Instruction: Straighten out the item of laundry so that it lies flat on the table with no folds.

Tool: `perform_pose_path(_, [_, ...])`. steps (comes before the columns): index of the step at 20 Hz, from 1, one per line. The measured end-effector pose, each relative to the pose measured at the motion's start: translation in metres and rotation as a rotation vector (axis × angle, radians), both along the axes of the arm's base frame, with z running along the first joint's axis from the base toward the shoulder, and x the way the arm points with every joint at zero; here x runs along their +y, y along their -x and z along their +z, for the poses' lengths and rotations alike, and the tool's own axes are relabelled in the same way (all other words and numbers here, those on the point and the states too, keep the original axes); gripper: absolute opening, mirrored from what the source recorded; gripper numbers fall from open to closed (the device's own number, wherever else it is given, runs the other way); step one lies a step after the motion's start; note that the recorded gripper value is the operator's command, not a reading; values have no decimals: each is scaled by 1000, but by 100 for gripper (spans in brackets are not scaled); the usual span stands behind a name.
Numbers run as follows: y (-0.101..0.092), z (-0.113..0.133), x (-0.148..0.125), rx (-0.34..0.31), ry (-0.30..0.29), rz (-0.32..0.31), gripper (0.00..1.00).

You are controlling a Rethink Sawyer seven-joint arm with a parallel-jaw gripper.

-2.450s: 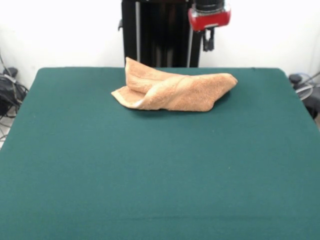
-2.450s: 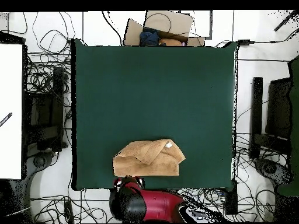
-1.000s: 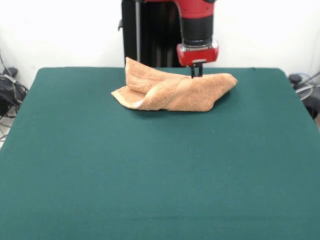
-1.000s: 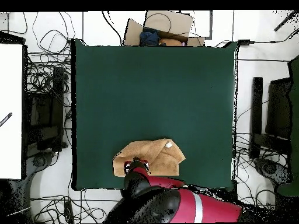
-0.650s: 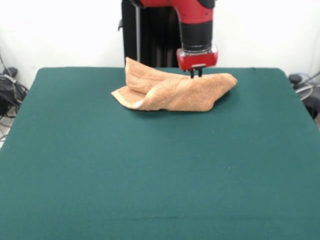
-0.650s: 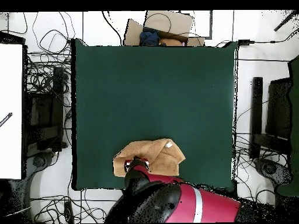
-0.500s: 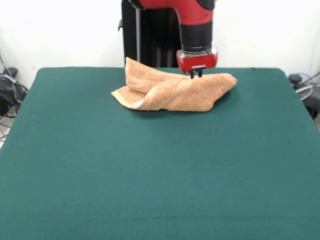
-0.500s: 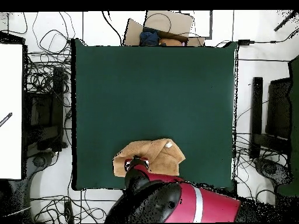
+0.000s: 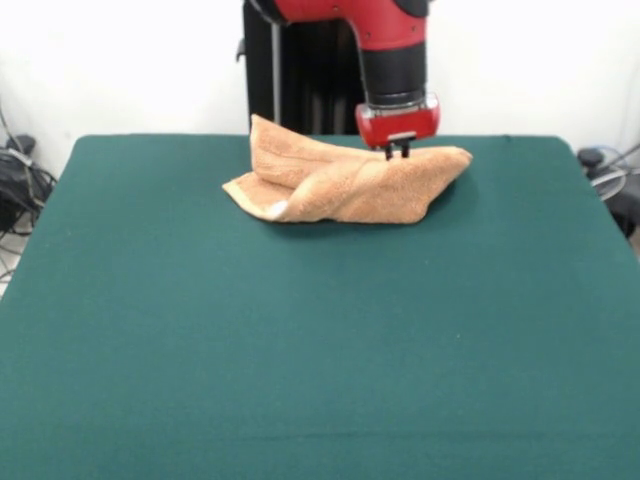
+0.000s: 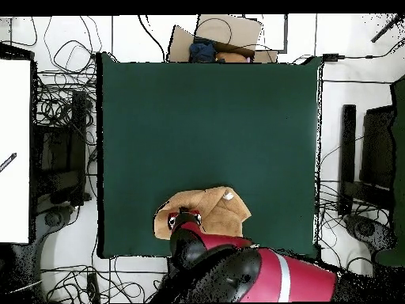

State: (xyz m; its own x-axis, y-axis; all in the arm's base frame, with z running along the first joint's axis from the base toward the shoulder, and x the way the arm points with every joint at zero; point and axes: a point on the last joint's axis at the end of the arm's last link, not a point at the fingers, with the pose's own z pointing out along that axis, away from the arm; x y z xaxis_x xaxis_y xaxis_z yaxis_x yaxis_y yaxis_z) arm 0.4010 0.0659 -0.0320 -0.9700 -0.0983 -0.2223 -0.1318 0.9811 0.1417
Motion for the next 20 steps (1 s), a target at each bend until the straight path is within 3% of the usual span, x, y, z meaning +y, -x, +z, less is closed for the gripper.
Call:
perform_pose_path(9, [-20, 13, 13, -59, -13, 25, 0])
perform_pose_path(20, [-27, 20, 21, -84, -18, 45, 0])
